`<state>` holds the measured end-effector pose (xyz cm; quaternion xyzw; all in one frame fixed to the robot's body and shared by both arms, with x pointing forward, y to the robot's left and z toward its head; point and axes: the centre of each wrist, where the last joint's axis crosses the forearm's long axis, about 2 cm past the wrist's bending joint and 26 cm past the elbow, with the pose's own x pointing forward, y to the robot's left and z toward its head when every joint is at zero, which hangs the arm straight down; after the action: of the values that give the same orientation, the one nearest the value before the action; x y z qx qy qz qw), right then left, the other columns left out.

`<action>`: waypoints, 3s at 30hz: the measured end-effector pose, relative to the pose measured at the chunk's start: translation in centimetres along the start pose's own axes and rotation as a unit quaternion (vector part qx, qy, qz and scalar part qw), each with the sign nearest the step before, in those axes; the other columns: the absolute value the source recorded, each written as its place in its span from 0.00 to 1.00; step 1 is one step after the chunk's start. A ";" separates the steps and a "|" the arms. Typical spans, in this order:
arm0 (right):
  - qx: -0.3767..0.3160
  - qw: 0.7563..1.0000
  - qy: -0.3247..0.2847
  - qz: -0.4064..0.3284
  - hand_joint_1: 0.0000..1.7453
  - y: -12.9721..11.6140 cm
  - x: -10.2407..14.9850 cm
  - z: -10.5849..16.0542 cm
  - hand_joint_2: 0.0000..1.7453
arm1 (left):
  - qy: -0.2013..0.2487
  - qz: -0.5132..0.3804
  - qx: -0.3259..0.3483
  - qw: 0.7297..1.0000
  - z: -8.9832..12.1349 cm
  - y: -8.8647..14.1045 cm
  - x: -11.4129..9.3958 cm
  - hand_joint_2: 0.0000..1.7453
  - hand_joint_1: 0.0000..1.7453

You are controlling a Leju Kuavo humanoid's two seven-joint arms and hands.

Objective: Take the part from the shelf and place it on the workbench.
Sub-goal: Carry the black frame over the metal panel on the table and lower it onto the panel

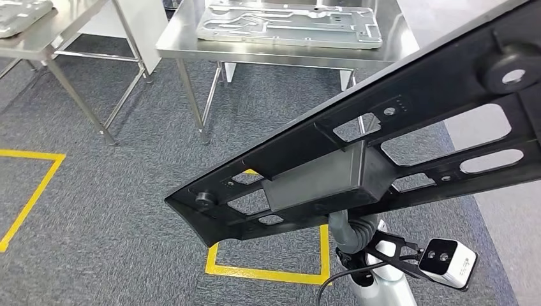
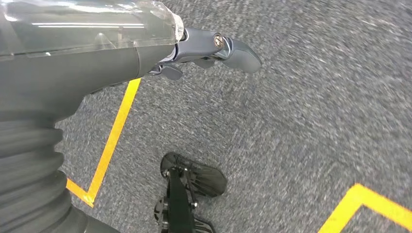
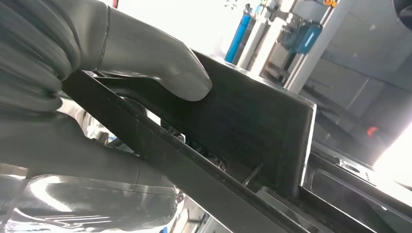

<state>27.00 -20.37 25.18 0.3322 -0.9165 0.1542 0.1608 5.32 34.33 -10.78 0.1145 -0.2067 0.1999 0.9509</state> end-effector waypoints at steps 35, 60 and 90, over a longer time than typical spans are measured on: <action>0.003 1.000 -0.012 -0.005 1.00 0.3 0.3 -0.4 1.00 | -0.004 0.006 -0.014 1.000 0.0 0.1 0.0 1.00 0.00; -0.001 1.000 -0.006 0.008 1.00 0.2 0.9 0.1 1.00 | -0.007 0.000 -0.017 1.000 -0.1 0.4 0.1 1.00 0.00; -0.001 1.000 -0.007 0.008 1.00 0.1 0.8 0.1 1.00 | -0.009 0.004 -0.019 1.000 -0.1 0.5 0.0 1.00 0.00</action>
<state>26.31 -20.76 25.43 0.3256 -0.9205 0.1519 0.1535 5.12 34.83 -10.76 0.0974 -0.2197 0.1982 0.9502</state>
